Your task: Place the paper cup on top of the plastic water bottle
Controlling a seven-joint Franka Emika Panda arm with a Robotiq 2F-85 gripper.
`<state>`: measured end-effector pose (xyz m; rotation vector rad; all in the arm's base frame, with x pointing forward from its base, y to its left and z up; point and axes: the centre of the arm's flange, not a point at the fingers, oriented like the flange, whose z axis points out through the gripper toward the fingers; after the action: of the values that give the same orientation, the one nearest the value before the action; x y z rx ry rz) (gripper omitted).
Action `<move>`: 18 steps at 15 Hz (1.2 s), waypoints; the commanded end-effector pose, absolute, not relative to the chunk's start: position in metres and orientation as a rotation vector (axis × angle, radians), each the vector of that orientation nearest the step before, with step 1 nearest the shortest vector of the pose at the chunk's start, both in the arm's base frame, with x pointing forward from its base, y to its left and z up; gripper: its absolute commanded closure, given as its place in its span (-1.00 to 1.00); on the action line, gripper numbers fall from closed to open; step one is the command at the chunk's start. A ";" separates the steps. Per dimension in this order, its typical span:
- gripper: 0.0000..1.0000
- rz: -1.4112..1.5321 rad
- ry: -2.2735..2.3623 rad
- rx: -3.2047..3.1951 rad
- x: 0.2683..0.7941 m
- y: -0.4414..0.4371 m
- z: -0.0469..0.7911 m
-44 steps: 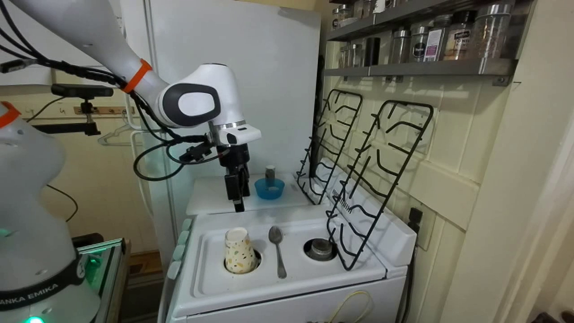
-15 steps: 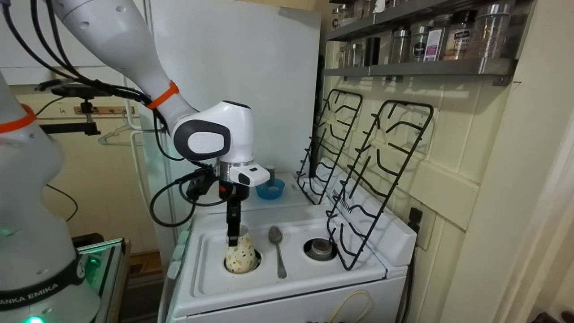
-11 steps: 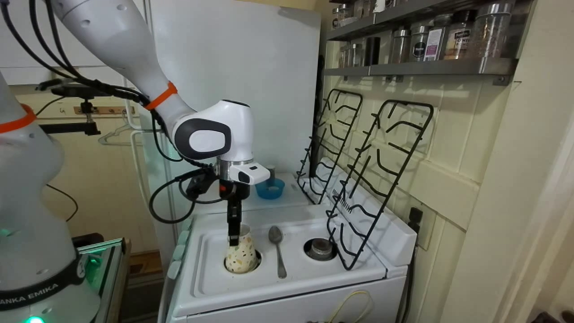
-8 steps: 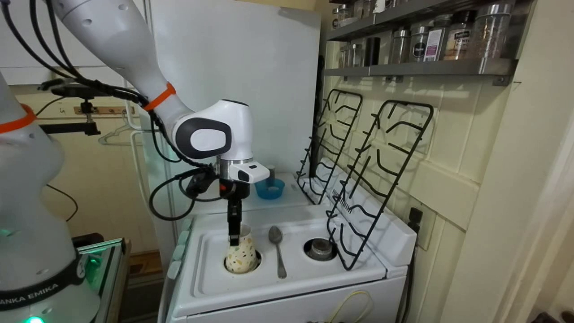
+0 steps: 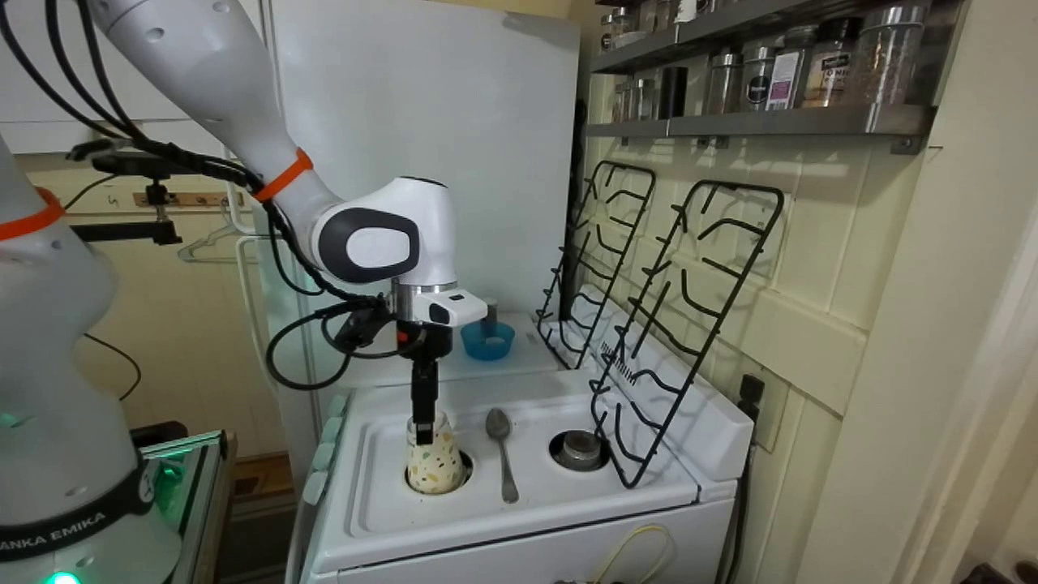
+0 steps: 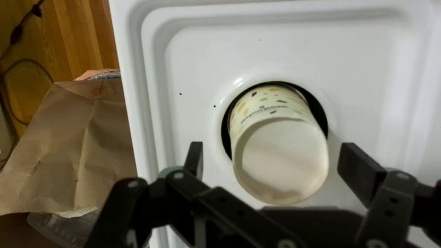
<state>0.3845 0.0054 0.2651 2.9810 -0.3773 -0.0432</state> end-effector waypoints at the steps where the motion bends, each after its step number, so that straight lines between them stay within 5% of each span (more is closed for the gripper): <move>1: -0.48 -0.039 -0.408 2.944 0.338 0.004 0.265; 6: 0.22 -0.017 -0.443 2.924 0.340 0.006 0.264; 18: 0.27 0.121 -0.464 2.841 0.330 -0.018 0.374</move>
<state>0.3777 -0.0053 0.3256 2.8753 -0.4776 0.0520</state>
